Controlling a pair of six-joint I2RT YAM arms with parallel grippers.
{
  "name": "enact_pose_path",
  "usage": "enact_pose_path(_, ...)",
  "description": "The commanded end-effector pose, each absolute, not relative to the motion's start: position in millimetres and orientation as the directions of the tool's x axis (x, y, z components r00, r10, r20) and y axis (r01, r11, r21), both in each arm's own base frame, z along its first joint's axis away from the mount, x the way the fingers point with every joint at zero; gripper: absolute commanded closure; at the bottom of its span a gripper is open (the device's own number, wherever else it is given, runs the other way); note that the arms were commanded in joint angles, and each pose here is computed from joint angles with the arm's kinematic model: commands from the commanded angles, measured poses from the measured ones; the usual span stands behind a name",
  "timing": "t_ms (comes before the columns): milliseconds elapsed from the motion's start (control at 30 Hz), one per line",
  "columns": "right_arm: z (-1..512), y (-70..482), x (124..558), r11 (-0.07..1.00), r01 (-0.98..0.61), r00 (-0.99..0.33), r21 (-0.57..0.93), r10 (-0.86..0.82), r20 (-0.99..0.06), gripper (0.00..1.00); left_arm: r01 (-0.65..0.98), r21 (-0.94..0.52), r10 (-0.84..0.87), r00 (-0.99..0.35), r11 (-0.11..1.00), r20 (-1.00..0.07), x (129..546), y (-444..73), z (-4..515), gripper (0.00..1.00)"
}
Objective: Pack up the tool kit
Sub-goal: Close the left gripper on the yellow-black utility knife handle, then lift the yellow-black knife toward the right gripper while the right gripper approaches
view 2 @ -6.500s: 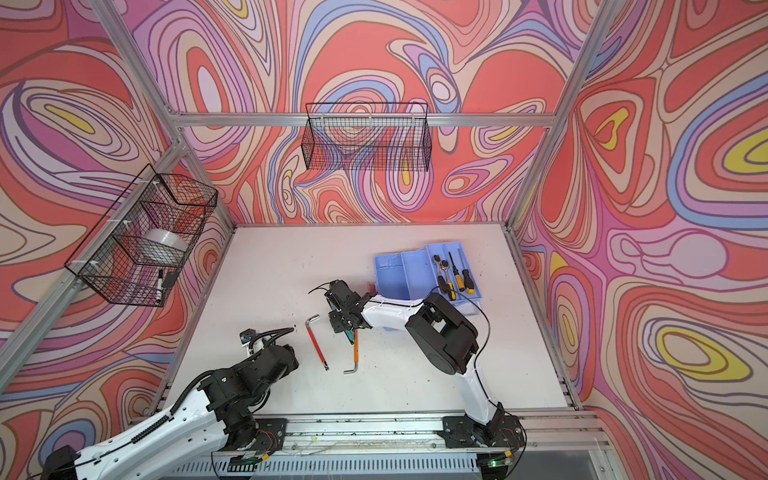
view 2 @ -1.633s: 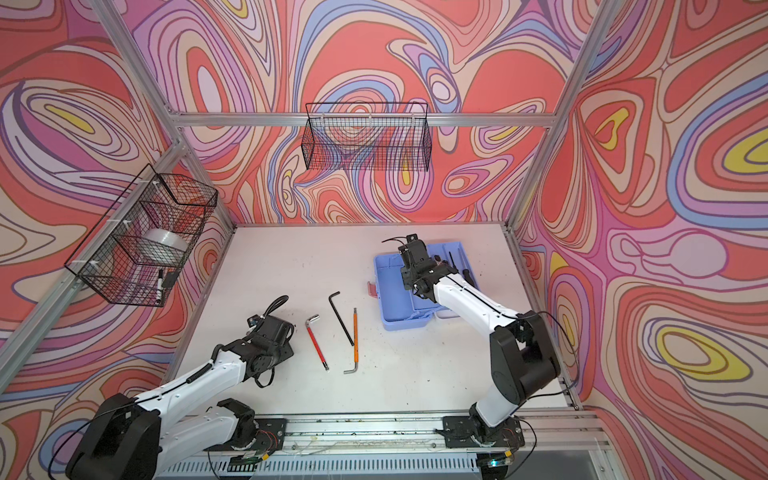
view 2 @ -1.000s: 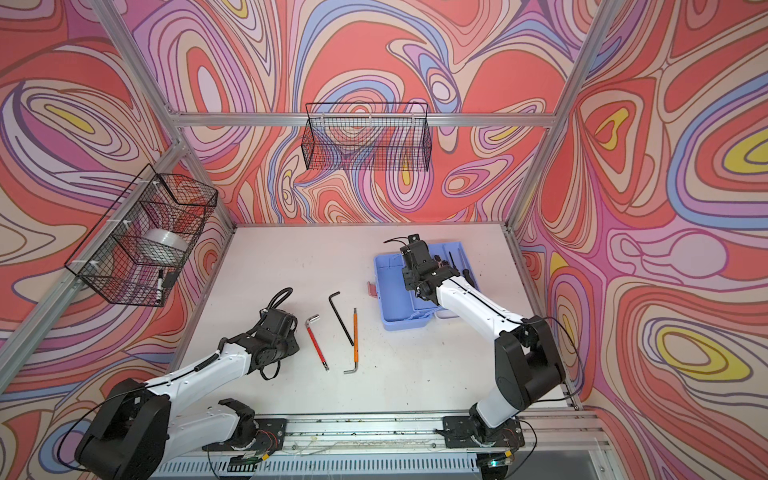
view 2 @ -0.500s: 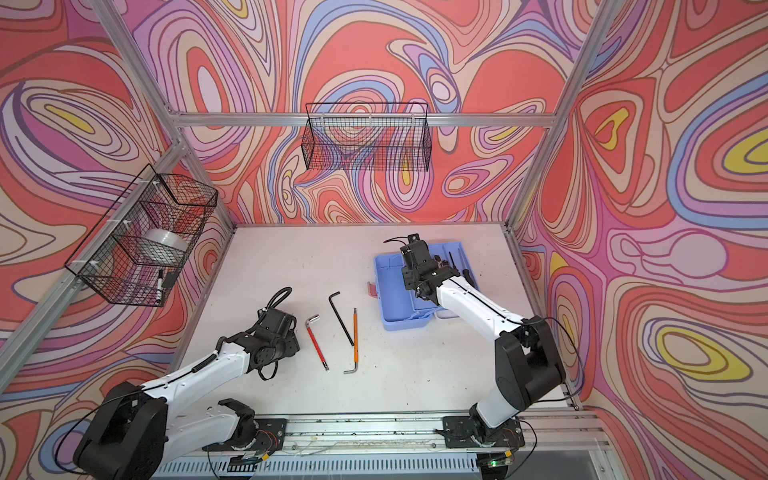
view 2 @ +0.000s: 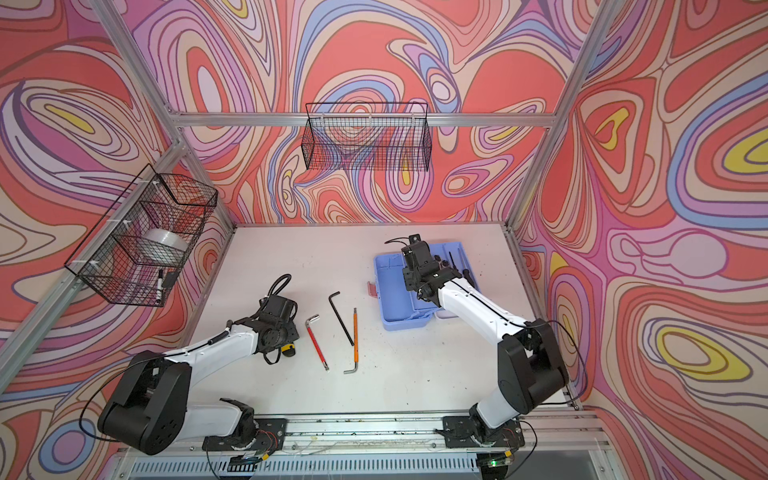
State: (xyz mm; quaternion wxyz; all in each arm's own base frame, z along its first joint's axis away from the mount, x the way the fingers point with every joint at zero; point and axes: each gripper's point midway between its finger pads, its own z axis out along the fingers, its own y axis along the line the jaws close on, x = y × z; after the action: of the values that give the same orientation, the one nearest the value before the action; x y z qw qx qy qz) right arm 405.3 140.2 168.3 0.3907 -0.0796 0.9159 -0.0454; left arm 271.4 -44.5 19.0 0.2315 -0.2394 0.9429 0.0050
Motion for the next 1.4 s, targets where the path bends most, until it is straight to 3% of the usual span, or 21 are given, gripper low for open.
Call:
enact_pose_path(0, 177.4, 140.6, 402.3, 0.983, -0.108, -0.662, -0.146, -0.181, -0.727, 0.54, -0.437, -0.097, -0.436, -0.801, 0.894, -0.410, 268.1, -47.0, 12.8, 0.52)
enact_pose_path(367, 175.9, 144.2, 402.1, 0.987, -0.112, -0.667, -0.116, -0.161, -0.727, 0.54, -0.401, -0.120, -0.414, -0.818, 0.908, -0.399, 268.3, -53.9, 14.7, 0.80)
enact_pose_path(900, 168.9, 183.1, 392.8, 0.975, -0.218, -0.671, 0.049, -0.113, -0.733, 0.57, -0.361, -0.243, -0.434, -0.774, 0.900, -0.460, 275.3, -66.1, 55.4, 0.80)
enact_pose_path(1367, 170.1, 269.6, 372.4, 0.842, -0.412, -0.707, 0.349, -0.054, -0.705, 0.52, -0.174, -0.328, -0.338, -0.763, 0.928, -0.551, 291.1, -125.5, 97.4, 0.80)
